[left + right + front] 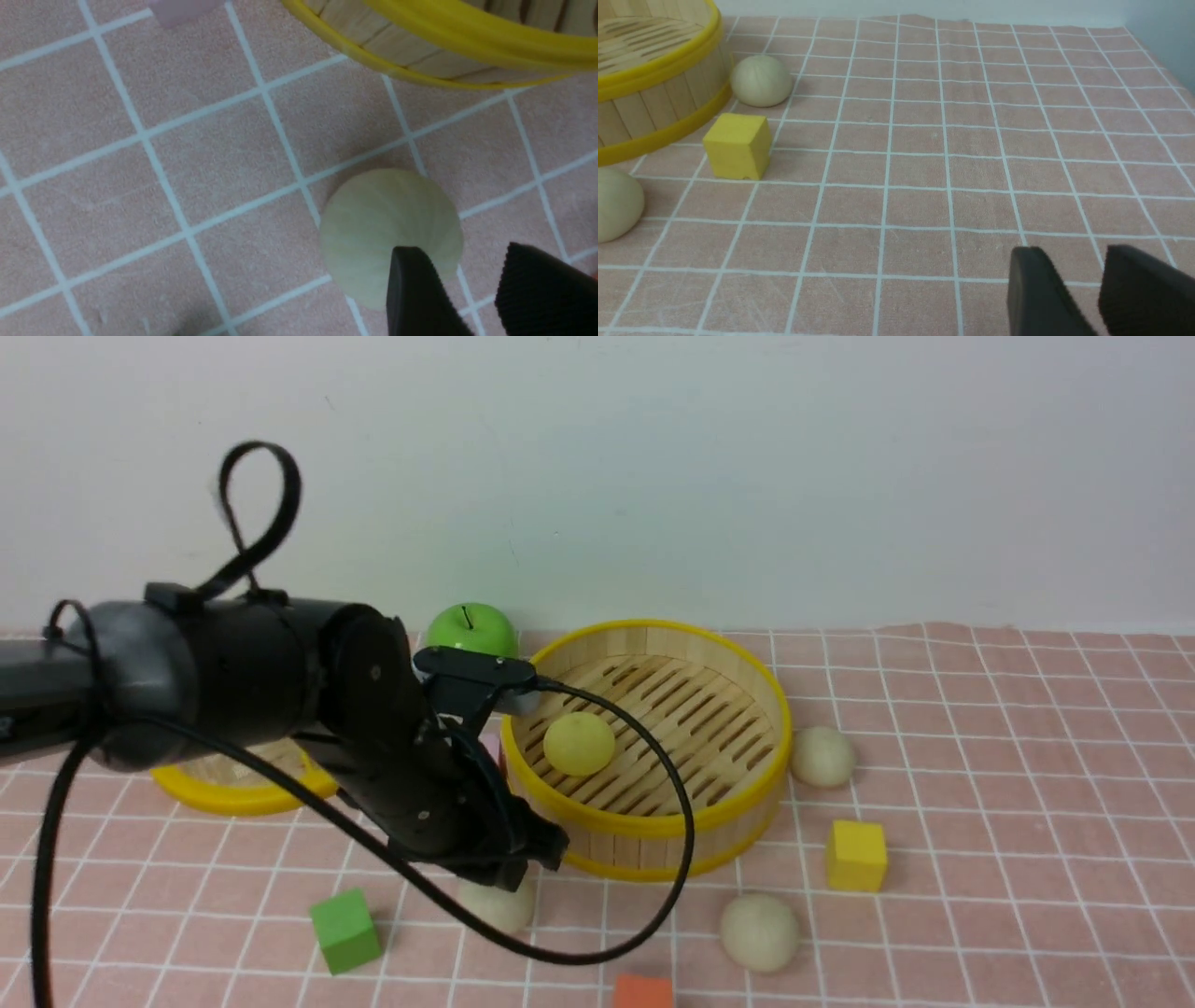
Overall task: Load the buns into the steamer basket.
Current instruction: Use the left arm to grab a steamed stuffed bun, then use the left arm to put the steamed stuffed bun into the steamer
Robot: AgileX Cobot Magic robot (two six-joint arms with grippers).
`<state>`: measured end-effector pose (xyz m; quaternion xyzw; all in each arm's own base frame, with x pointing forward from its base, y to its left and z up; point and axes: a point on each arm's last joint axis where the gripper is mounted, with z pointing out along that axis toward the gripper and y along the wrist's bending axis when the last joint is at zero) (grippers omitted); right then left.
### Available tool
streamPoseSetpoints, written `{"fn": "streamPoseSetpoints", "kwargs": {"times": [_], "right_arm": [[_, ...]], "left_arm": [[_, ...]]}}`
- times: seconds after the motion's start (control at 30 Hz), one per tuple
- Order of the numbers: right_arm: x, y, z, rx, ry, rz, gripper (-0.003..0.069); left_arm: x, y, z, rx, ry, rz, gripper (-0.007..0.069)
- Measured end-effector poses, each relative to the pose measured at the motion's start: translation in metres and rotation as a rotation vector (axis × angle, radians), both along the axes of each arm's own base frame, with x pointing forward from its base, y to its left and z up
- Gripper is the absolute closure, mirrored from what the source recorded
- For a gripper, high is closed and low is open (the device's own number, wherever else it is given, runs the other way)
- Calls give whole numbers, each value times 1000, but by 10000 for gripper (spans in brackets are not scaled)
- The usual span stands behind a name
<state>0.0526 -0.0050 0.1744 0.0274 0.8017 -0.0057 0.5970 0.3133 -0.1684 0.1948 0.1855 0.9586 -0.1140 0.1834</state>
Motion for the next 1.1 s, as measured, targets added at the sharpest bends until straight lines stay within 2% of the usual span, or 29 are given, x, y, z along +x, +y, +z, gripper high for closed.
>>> {"fn": "streamPoseSetpoints", "kwargs": {"times": [0.23, 0.3, 0.4, 0.47, 0.53, 0.6, 0.73, 0.93, 1.1], "right_arm": [[0, 0, 0, 1, 0, 0, 419], [0, 0, 0, 1, 0, 0, 419], [0, 0, 0, 1, 0, 0, 419], [0, 0, 0, 1, 0, 0, 419], [0, 0, 0, 0, 0, 0, 419], [0, 0, 0, 0, 0, 0, 419], [0, 0, 0, 0, 0, 0, 419], [0, 0, 0, 0, 0, 0, 419], [0, 0, 0, 0, 0, 0, 419]], "left_arm": [[7, 0, -20, 47, 3, -19, 344], [7, 0, -23, 57, 6, -24, 364], [7, 0, -23, 57, 5, -25, 443], [8, 0, -23, 56, 4, -25, 563], [8, 0, -22, 59, 1, -29, 622], [8, 0, -21, 61, 3, -32, 629], [-1, -2, 5, 58, -9, -69, 629], [-14, -36, 77, -66, -244, -201, 629], [5, -59, 81, -118, -303, -231, 629]]}}
